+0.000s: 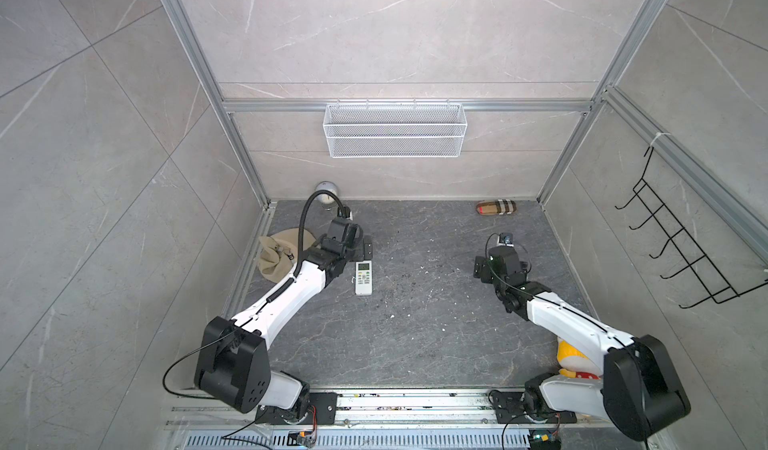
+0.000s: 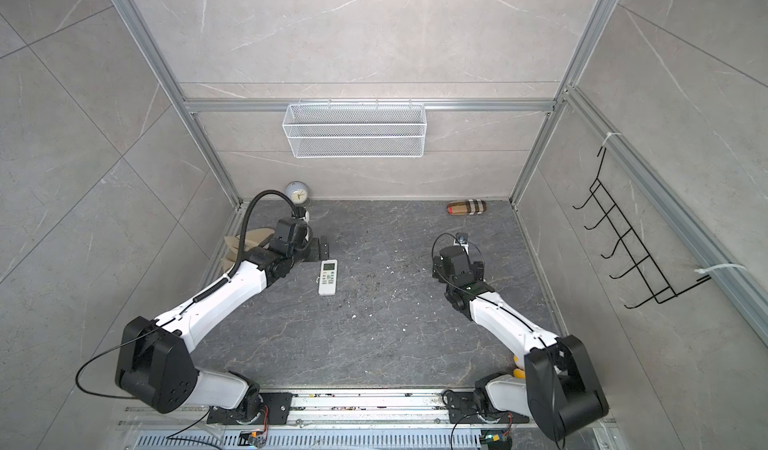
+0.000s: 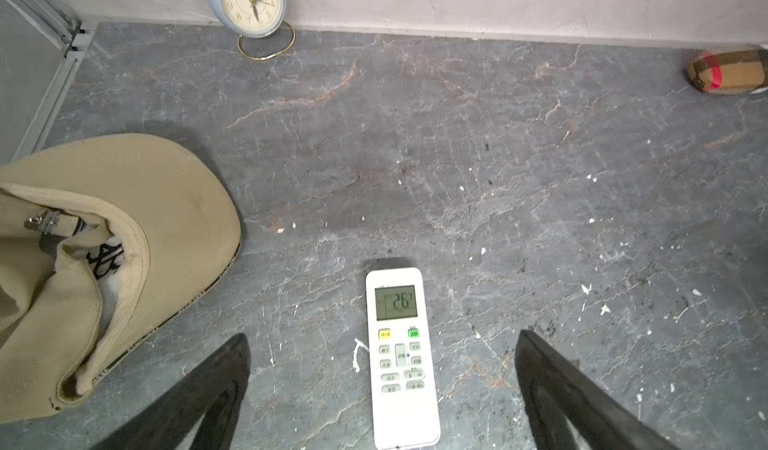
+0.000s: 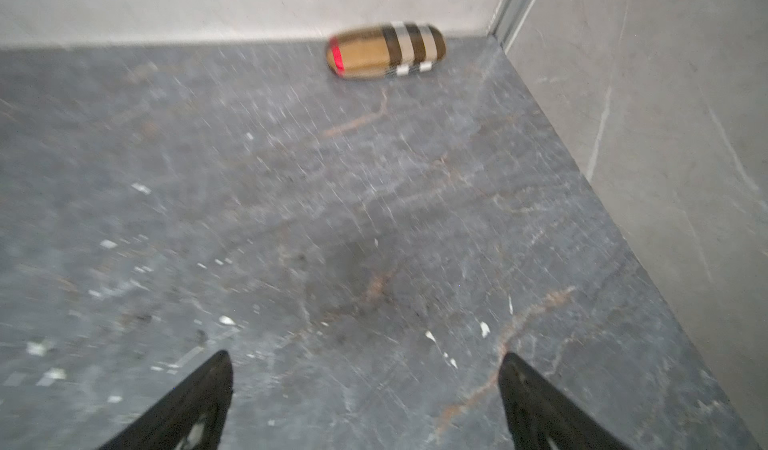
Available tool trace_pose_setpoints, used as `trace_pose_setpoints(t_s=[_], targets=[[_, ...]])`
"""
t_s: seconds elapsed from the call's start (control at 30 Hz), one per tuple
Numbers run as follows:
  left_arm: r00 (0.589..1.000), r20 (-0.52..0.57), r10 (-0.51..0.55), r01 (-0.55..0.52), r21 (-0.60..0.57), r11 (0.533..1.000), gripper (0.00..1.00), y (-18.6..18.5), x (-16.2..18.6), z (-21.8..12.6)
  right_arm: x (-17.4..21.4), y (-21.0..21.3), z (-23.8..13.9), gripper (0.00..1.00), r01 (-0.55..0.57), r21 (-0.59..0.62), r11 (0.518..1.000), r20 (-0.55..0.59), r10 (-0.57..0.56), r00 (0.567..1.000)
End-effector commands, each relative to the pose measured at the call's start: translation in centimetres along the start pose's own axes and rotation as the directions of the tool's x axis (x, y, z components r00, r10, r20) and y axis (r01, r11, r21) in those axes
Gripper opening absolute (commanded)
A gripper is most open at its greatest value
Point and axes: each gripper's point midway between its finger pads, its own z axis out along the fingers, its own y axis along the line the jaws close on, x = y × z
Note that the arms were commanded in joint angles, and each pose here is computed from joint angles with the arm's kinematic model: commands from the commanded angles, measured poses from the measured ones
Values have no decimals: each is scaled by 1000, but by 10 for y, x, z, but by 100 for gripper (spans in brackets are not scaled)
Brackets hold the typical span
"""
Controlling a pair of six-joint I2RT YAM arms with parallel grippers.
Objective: Load the batteries into the remote control
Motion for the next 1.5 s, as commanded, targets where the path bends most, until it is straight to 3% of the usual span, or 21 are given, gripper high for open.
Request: trace_pose_setpoints(t_s=[0.0,0.17,0.43,0.6,0.73,0.87,0.93,1.03,1.3,1.37,1.47], targets=[[986,149,68,-70,4,998,100,4,-10,-13,-26,-15,7,100,-22,111,994,143,6,990],[983,143,117,-105,-92,990,100,26,10,-17,-13,-25,24,99,-11,176,984,151,-16,988],[964,241,116,-67,-201,977,100,51,20,-20,-5,-60,30,99,-192,94,977,272,160,949],[945,254,205,-109,-348,931,100,78,33,-23,-3,-52,32,97,-164,52,985,246,146,958],[935,266,235,-96,-450,888,100,103,45,-29,-4,-19,37,99,-43,-101,994,247,67,967],[929,312,201,-53,-426,903,100,121,55,-27,-2,-19,35,99,-49,-112,992,328,83,941],[924,360,129,15,-372,928,100,130,57,-25,6,-17,36,99,-42,-113,993,272,72,960],[911,400,98,46,-335,941,100,136,56,-22,2,-17,35,99,-34,-109,993,301,66,951],[897,428,114,63,-379,923,100,153,66,-7,2,-17,35,99,-36,-107,994,298,67,952],[893,436,112,46,-334,941,100,152,67,-4,2,-17,35,99,-35,-107,994,296,66,953],[884,461,72,105,-348,931,100,166,74,1,2,-17,35,99,-35,-109,993,297,66,953]])
